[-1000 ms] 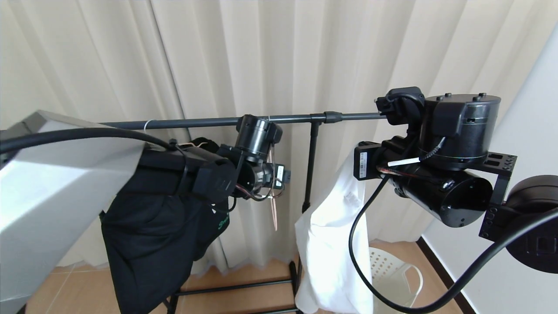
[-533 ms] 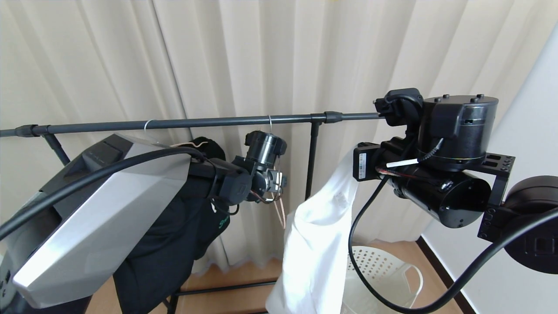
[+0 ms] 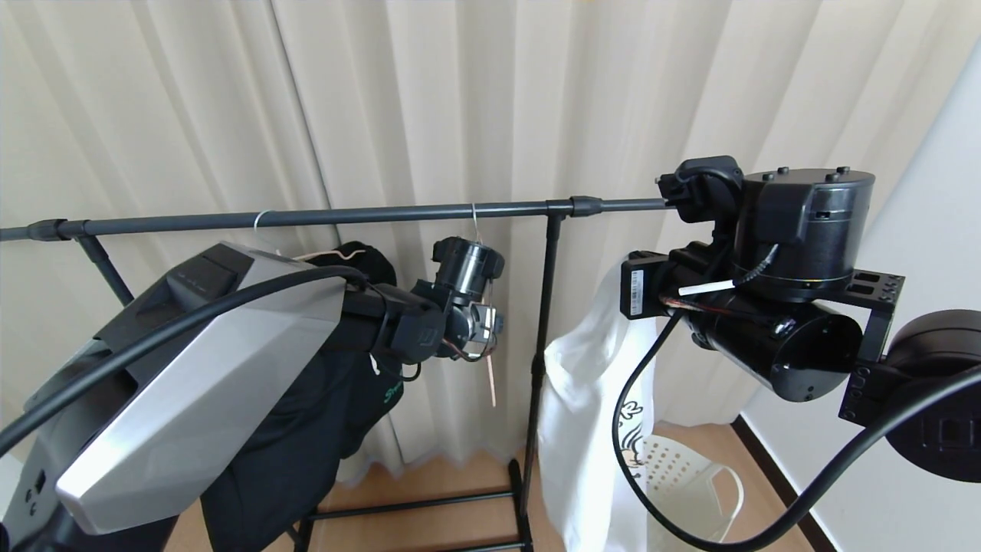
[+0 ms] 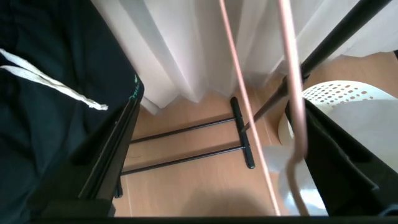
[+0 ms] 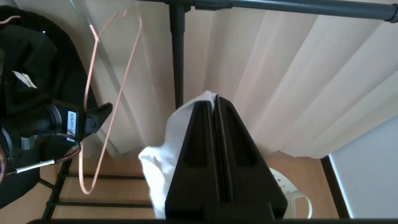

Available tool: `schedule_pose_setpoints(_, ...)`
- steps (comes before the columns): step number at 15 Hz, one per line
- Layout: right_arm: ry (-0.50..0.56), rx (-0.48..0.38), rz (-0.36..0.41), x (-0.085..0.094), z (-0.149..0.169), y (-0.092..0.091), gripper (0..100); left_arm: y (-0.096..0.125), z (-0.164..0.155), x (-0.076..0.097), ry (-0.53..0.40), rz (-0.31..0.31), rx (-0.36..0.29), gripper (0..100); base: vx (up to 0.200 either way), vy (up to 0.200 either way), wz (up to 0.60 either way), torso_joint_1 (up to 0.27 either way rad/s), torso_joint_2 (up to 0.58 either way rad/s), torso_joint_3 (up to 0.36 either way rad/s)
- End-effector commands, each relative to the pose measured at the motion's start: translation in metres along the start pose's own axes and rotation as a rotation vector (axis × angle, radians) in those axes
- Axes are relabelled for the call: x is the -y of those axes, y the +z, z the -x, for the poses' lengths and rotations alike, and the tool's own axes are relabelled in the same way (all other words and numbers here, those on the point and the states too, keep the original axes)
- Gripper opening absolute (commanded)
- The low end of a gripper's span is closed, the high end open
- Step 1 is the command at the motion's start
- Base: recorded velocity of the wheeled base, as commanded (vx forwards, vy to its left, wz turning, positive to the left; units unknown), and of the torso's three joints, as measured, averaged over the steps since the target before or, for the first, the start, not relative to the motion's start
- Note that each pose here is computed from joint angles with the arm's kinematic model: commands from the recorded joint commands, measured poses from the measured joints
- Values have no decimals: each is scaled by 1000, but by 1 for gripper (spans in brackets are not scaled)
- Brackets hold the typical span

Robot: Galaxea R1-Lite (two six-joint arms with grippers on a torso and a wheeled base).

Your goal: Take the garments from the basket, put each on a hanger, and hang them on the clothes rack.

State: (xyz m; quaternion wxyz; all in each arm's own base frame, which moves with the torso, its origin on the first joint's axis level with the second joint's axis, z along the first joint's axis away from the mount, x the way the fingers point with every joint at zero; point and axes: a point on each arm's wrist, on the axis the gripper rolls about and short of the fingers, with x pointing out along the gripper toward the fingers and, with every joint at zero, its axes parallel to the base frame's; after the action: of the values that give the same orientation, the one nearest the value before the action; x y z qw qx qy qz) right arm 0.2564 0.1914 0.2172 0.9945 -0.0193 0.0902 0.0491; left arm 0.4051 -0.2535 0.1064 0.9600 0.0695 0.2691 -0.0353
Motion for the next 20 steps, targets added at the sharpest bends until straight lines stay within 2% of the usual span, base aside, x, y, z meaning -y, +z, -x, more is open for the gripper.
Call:
schedule_pose_setpoints(1,0,-7,5,0,0,-2,0,-4,-9,4,3,-3,-4,100,0,0,0,0,0,0)
schedule_pose_setpoints(5,0,-9,8,0,0,-3,0,-5,-17,6,6,1,0,100,0,0,0,0,0,0)
schedule_pose_setpoints(6,0,-8,7,0,0,-3,0,-6,-16,7,5,0,-1,0,0,0,0,0,0,0)
schedule_pose_setpoints(15,1,-12,8,-1,0,-4,0,-1,-16,-1,47,15,11,0,0,0,0,0,0,0)
schedule_pose_setpoints(20,1,-14,10,-1,-1,-5,0,11,7,-5,35,26,35,0,0,0,0,0,0,0)
